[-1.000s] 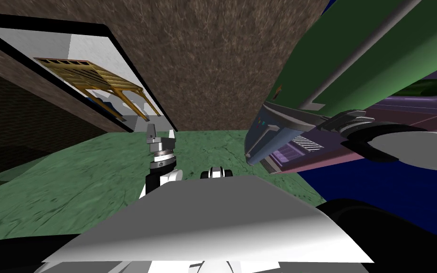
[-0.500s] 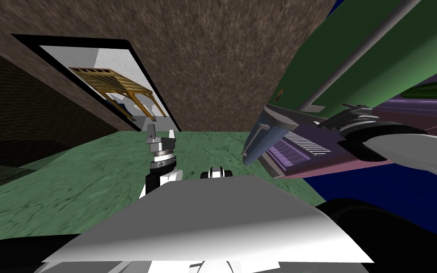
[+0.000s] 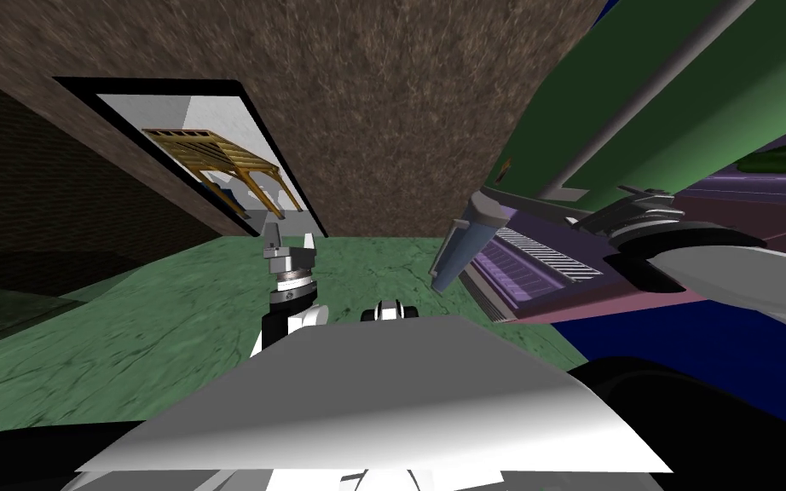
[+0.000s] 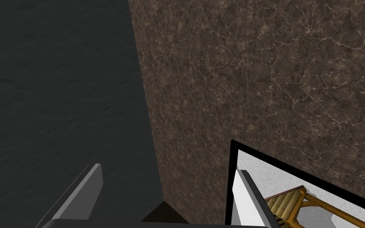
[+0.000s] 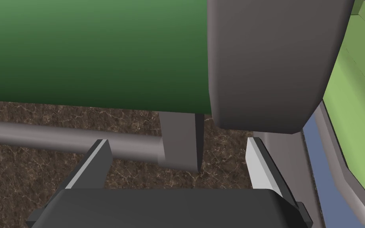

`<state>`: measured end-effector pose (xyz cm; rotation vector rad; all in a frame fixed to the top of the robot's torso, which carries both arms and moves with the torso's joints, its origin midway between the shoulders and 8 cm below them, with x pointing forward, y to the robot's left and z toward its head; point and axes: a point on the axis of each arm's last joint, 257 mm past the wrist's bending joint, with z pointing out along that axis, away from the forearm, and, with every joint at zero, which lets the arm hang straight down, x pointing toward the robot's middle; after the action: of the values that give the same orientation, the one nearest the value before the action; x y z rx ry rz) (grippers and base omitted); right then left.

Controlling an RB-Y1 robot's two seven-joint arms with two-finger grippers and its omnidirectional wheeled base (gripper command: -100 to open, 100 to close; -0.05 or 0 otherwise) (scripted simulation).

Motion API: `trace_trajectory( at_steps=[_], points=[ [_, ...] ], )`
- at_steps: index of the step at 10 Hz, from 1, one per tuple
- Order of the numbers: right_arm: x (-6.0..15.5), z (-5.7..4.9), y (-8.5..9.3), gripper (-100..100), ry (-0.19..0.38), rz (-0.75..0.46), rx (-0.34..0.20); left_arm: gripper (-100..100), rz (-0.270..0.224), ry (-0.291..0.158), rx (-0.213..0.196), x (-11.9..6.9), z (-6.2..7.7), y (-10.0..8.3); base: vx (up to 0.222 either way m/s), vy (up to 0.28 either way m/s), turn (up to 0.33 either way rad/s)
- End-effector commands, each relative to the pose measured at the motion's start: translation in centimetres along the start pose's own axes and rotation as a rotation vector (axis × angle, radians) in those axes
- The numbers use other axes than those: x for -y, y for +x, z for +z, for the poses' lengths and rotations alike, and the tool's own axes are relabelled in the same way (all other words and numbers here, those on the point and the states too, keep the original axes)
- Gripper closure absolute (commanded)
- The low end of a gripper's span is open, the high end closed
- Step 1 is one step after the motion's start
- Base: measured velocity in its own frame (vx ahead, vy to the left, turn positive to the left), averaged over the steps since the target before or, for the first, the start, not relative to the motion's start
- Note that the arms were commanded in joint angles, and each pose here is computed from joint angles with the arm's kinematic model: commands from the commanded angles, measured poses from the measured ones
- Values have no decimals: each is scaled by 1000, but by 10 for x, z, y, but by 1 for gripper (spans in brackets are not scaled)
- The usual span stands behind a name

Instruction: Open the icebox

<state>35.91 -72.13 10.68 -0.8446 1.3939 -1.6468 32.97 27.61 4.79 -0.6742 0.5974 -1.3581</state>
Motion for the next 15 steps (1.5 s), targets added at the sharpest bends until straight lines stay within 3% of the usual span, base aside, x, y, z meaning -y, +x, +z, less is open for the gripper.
trace_trajectory(
  at_steps=[1,7,8,9,11,12,13,15],
  points=[
    [13,1,-6,-100,52,-8,3,0,0,0,0,0,0,0,-2,-3,83],
    [23,-3,-10,-100,105,-14,-1,0,0,0,0,0,0,0,-2,-9,40],
    [1,-6,-5,-100,58,-8,-8,0,0,0,0,0,0,0,-23,1,-51],
    [10,-1,0,-100,54,-8,-12,0,0,0,0,0,0,0,30,9,-165],
    [-3,-6,4,-100,33,-6,-17,0,0,0,0,0,0,0,36,1,-91],
    [4,-4,-2,100,54,-9,-11,0,0,0,0,0,0,0,-30,12,98],
    [-9,-8,4,100,23,-5,-19,0,0,0,0,0,0,0,-33,13,8],
    [-11,-13,0,100,17,-2,-12,0,0,0,0,0,0,0,182,109,-221]
  ],
)
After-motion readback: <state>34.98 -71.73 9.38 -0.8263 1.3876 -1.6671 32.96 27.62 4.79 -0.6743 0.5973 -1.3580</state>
